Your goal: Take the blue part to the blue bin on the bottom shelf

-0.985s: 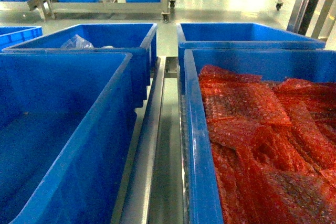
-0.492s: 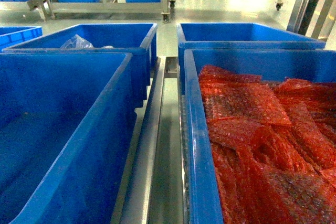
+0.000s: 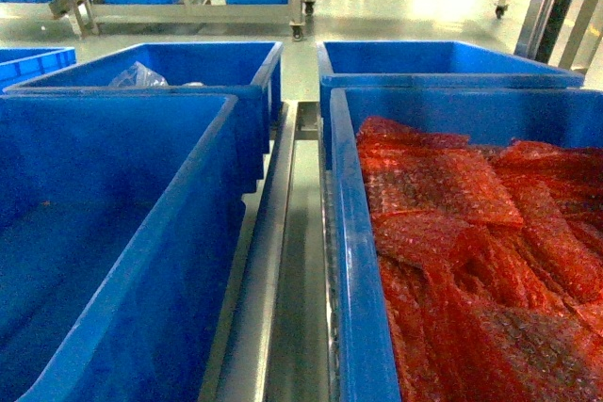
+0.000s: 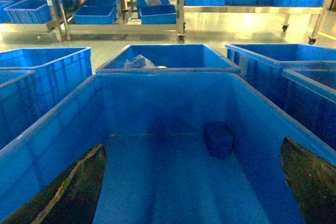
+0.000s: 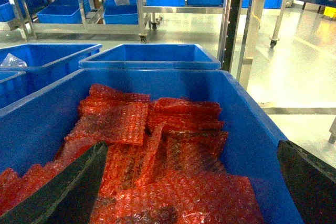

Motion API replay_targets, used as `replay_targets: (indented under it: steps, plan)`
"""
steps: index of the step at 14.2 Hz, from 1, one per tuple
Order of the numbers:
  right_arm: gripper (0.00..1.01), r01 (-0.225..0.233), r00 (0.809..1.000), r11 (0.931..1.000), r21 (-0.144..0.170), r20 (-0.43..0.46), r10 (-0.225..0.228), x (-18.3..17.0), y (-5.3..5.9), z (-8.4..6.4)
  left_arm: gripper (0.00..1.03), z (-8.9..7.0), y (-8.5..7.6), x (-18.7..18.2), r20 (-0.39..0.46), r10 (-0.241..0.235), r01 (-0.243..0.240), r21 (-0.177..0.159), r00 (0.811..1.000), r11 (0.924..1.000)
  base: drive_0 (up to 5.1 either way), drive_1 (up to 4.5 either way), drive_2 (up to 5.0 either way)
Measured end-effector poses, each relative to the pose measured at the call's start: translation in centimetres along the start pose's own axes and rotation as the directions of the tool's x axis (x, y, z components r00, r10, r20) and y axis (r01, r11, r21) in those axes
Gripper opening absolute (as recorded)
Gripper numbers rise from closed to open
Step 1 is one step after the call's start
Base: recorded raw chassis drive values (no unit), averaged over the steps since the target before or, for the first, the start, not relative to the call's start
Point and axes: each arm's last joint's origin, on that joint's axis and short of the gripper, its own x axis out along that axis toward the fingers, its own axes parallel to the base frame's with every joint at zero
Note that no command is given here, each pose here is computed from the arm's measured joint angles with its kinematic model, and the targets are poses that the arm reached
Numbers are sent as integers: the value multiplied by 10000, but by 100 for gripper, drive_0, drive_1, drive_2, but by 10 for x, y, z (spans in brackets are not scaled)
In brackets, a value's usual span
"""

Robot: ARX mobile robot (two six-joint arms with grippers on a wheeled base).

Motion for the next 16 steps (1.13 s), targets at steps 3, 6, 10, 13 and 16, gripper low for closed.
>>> replay_targets:
  steps: [3, 6, 10, 13, 16]
  plan:
    - [98, 0, 10000, 10000, 0, 4, 0, 0, 0, 0, 98, 0, 0, 0, 0, 0, 0, 0, 10000, 10000, 0, 0, 0]
    - [98, 0, 10000, 10000, 0, 4, 0, 0, 0, 0, 98, 0, 0, 0, 0, 0, 0, 0, 10000, 10000, 0, 0, 0]
    - [98, 0, 10000, 10000, 0, 4, 0, 0, 0, 0, 98, 0, 0, 0, -4, 0, 0, 0, 10000, 10000, 0, 0, 0]
    - [98, 0, 10000, 10000, 0, 4, 0, 0, 0, 0, 98, 0, 0, 0, -4, 0, 0, 0, 10000, 10000, 0, 0, 0]
    - [98, 0, 10000, 10000, 0, 0, 0, 0, 0, 0, 98, 0, 0, 0, 0, 0, 0, 0, 10000, 10000, 0, 0, 0]
